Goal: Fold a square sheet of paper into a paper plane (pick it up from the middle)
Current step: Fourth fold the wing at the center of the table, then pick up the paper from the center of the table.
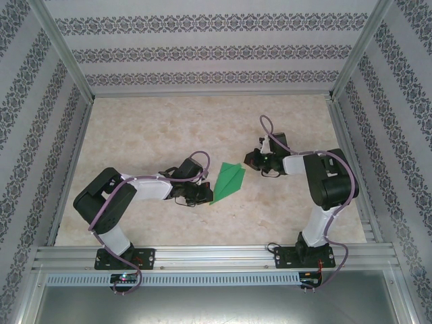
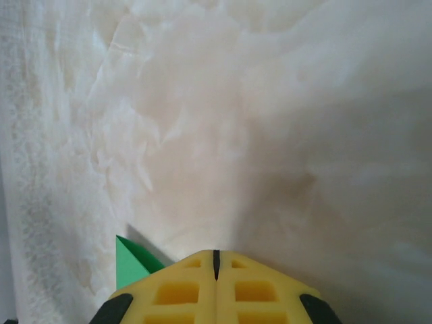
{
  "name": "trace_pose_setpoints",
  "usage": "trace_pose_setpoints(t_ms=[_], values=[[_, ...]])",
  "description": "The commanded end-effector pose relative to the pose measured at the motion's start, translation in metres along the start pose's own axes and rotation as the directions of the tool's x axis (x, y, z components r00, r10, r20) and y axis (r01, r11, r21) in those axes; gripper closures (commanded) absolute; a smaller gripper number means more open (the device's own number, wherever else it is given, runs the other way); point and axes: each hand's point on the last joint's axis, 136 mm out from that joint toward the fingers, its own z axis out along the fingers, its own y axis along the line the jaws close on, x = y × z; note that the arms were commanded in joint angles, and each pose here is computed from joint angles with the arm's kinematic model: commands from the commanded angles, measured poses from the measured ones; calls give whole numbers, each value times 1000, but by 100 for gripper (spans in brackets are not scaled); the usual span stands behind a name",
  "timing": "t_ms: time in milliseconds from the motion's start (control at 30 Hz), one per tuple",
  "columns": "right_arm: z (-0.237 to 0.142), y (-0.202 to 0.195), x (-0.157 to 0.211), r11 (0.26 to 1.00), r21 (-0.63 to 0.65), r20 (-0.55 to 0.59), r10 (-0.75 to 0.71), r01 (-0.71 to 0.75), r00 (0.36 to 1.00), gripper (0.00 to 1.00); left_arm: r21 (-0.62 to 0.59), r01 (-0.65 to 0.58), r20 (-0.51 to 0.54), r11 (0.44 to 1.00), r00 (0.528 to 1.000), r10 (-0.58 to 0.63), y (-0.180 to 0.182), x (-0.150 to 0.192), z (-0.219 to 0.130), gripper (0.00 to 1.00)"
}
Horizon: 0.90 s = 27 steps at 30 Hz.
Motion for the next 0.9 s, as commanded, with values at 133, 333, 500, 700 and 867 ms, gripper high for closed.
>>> trace_pose_setpoints(t_ms=[133,333,500,700,867], values=[[-35,28,7,1000,5,59,-6,5,998,81,-3,22,-10,1000,1000,-22,-3,-2,-13,87],[-46,37,40,997,20,60,69,-71,996,52,-29,-42,176,999,983,46,-29,-55,-59,45],[-35,49,69,994,12,10,112,-112,994,47,-186,-35,273,982,958,86,-5,-82,-90,18],[-8,59,84,993,1,-40,120,-120,992,51,-189,34,347,981,937,34,13,-97,-108,3],[8,73,93,995,-33,-98,91,-95,991,59,-164,69,359,984,933,-5,20,-98,-114,0]])
